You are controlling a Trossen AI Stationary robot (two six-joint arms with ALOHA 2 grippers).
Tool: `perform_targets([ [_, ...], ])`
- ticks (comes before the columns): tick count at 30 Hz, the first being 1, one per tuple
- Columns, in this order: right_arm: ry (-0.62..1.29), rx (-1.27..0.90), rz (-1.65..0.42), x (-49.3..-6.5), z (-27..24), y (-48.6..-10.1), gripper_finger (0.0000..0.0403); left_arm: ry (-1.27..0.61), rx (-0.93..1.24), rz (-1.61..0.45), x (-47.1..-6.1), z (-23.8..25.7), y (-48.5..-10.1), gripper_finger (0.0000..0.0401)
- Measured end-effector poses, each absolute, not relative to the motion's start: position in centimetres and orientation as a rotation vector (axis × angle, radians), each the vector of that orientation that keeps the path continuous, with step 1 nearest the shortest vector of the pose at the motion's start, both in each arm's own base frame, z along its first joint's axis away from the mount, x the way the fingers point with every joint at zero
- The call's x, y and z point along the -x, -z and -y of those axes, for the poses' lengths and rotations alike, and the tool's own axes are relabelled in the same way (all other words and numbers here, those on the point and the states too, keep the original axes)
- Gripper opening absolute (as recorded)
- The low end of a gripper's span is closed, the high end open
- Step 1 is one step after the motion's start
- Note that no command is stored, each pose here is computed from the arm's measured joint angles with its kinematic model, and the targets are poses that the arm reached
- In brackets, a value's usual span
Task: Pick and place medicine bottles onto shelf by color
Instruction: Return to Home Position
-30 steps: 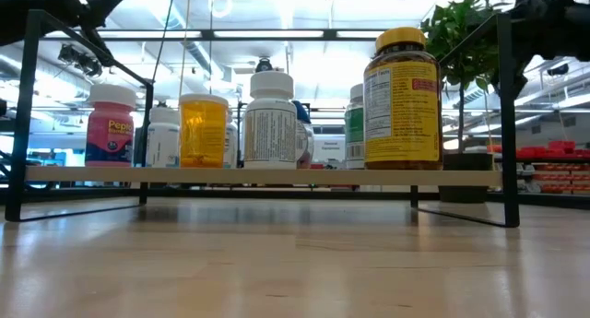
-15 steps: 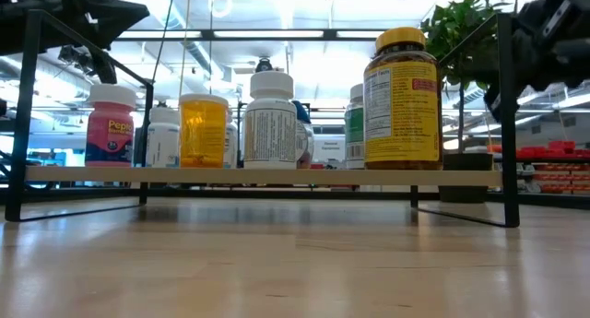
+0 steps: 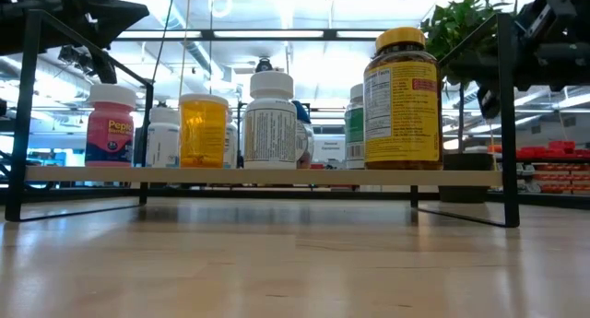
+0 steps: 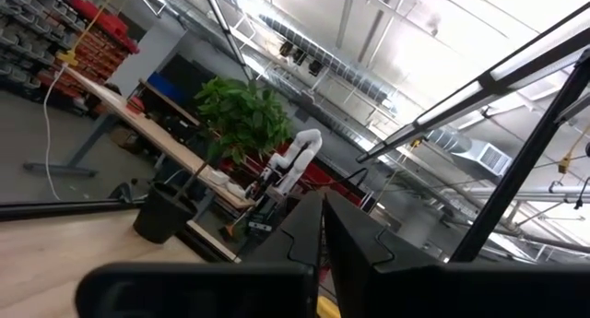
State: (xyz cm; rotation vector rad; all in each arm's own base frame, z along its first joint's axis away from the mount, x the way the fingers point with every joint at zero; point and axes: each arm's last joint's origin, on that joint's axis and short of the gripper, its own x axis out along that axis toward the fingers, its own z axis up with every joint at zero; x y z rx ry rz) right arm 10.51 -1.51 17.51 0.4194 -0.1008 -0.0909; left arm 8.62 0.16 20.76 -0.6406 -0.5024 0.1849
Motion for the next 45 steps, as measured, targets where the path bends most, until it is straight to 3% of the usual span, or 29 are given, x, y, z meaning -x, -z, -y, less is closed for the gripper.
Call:
perform_targets([
  [14, 0.073, -0.402, 0.184, -10.4, 1.5, -18.3, 0.0021, -0.185, 0.641, 0.502, -8.6, -0.2, -20.8, 0.0023],
  [34, -0.063, -0.320, 0.792, -7.7, 1.1, -23.6, 0.0023, -0.185, 0.641, 0.503, -8.6, -0.2, -20.8, 0.0034],
  [45, -0.080, -0.308, 0.866, -7.2, 1.0, -24.2, 0.0023, -0.185, 0.641, 0.503, -8.6, -0.2, -20.8, 0.0024],
])
